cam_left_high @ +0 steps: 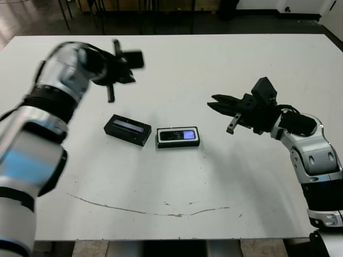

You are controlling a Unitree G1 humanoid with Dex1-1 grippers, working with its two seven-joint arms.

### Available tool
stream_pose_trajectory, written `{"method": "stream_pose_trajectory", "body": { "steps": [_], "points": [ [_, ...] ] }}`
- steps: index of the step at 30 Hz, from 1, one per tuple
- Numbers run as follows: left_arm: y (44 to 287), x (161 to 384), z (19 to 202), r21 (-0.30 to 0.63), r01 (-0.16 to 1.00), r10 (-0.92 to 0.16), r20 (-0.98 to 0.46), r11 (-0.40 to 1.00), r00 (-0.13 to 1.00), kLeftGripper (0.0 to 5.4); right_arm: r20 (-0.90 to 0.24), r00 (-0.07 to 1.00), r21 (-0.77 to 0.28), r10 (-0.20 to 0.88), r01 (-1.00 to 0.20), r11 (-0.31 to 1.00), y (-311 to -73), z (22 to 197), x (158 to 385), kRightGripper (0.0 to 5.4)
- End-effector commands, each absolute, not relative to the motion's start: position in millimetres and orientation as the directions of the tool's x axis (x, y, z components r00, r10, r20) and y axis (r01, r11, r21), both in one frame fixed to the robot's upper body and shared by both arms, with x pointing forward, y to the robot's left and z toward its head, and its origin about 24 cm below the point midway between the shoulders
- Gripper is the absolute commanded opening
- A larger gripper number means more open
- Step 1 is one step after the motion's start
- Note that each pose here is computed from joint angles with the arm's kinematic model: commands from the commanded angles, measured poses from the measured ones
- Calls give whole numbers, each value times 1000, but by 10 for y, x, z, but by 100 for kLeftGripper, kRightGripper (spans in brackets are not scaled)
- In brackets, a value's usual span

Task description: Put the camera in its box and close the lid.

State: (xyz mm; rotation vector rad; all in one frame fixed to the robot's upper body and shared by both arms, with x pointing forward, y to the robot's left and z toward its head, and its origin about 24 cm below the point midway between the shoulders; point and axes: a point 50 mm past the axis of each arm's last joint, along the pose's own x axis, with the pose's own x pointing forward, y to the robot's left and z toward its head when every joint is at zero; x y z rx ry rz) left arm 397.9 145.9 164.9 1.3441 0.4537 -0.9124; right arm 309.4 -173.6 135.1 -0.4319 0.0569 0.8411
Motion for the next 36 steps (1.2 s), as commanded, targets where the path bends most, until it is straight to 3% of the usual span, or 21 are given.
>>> {"method": "stream_pose_trajectory", "body": {
  "steps": [1, 10, 14, 21, 25, 36],
  "points": [
    [1494, 3954, 1480, 574, 814, -237, -806, -91, 542, 0, -241, 674, -346, 698, -732, 587, -1773, 1291, 3068, 2],
    [1611, 3851, 1258, 462, 875, -189, -881, -144, 434, 0, -251, 676, -334, 693, -733, 593, -1777, 1239, 3060, 2],
    [1708, 3832, 1258, 385, 913, -141, -919, -134, 367, 0, -254, 679, -333, 689, -730, 596, -1776, 1225, 3054, 2],
    [1909, 3803, 1241, 354, 929, -47, -935, -110, 351, 0, -255, 683, -328, 685, -727, 603, -1771, 1208, 3037, 2],
    [2006, 3746, 1202, 318, 935, -37, -948, -158, 316, 0, -258, 687, -336, 679, -723, 604, -1780, 1204, 3030, 2],
    [2161, 3574, 1234, 193, 975, 4, -981, -112, 195, 0, -268, 684, -333, 678, -726, 601, -1784, 1199, 3044, 2]
  ]
}}
